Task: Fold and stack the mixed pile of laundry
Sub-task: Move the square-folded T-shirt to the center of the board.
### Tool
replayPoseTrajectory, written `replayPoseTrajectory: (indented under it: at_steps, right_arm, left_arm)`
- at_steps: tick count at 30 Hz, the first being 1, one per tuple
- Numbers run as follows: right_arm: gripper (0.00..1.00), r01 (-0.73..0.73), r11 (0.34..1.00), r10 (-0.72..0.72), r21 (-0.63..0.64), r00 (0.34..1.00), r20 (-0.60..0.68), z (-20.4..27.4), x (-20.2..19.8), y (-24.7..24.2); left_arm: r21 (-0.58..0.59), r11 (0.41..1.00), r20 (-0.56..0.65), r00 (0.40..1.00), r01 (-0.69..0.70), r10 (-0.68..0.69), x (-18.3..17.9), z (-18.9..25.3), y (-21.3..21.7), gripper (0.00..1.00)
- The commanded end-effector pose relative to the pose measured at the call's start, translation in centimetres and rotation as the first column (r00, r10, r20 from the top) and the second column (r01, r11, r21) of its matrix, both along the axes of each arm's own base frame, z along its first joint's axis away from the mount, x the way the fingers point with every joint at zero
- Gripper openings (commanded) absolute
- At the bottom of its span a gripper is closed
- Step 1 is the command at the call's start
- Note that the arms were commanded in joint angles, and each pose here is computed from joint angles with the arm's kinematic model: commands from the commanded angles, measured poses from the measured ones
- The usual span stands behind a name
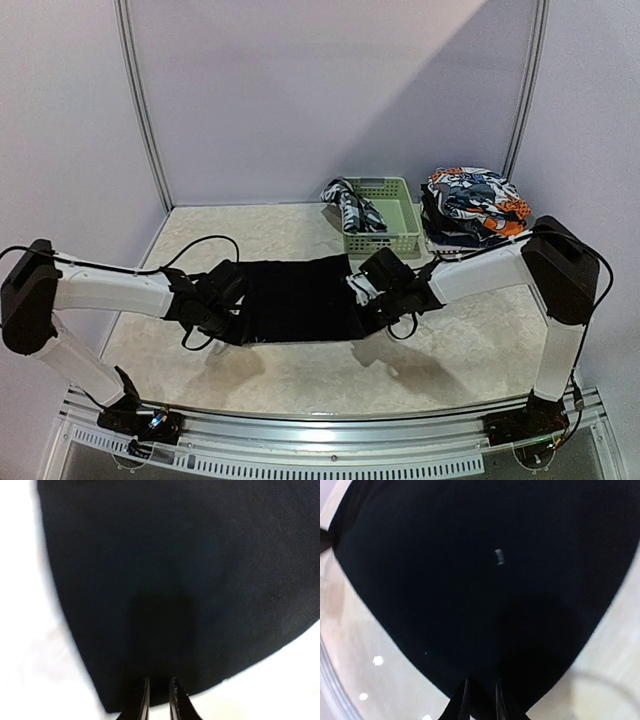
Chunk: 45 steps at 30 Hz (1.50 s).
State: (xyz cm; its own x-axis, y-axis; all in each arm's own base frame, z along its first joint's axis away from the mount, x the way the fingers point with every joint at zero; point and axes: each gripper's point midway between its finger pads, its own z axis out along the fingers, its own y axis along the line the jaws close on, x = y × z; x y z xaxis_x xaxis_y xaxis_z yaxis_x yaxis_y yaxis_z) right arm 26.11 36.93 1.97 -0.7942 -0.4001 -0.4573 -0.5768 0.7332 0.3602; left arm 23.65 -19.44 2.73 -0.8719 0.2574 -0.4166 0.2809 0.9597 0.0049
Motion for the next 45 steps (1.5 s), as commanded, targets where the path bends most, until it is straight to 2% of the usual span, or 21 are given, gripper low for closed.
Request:
replayPoseTrajectory:
  at_steps: [1, 7, 15, 24, 30, 39, 45]
  right_arm:
    - [0.22, 0.01, 0.996, -0.016, -0.086, 0.997, -0.078, -0.1, -3.5, -2.1]
    - [0.33, -0.01, 1.0, 0.011, -0.015, 0.999, 0.033, 4.9, -1.1, 0.1]
    - [0.35, 0.048, 0.998, -0.052, 0.044, 0.994, 0.091, 6.8, 6.0, 1.4]
    - [0.33, 0.089, 0.996, -0.09, 0.03, 0.995, 0.043, 3.2, 12.4, 0.6]
    - [0.32, 0.111, 0.994, -0.111, 0.023, 0.994, 0.024, 1.5, 15.3, -0.2]
    - [0.32, 0.137, 0.99, -0.136, -0.042, 0.991, 0.015, -0.8, 16.9, -1.8]
    - [0.32, 0.137, 0.989, -0.137, -0.055, 0.991, 0.001, -0.7, 16.3, -2.1]
  left_arm:
    - [0.067, 0.997, 0.036, 0.998, -0.049, 0.047, -1.5, 2.5, 2.3, 0.16]
    - [0.033, 0.997, 0.088, 0.994, -0.069, 0.066, -1.2, 3.9, 2.5, 0.16]
    - [0.007, 0.998, 0.135, 0.989, -0.067, 0.065, 0.5, 3.3, 1.0, 0.16]
    - [0.088, 0.991, 0.129, 0.988, -0.102, 0.091, 1.0, 0.5, 1.9, 0.16]
    - [0.142, 0.984, 0.109, 0.989, -0.112, 0.096, 0.6, -1.0, 2.8, 0.16]
    - [0.218, 0.967, 0.075, 0.991, -0.128, 0.114, -0.4, -3.3, 4.5, 0.15]
    - [0.205, 0.971, 0.104, 0.989, -0.123, 0.103, 0.3, -1.8, 3.9, 0.17]
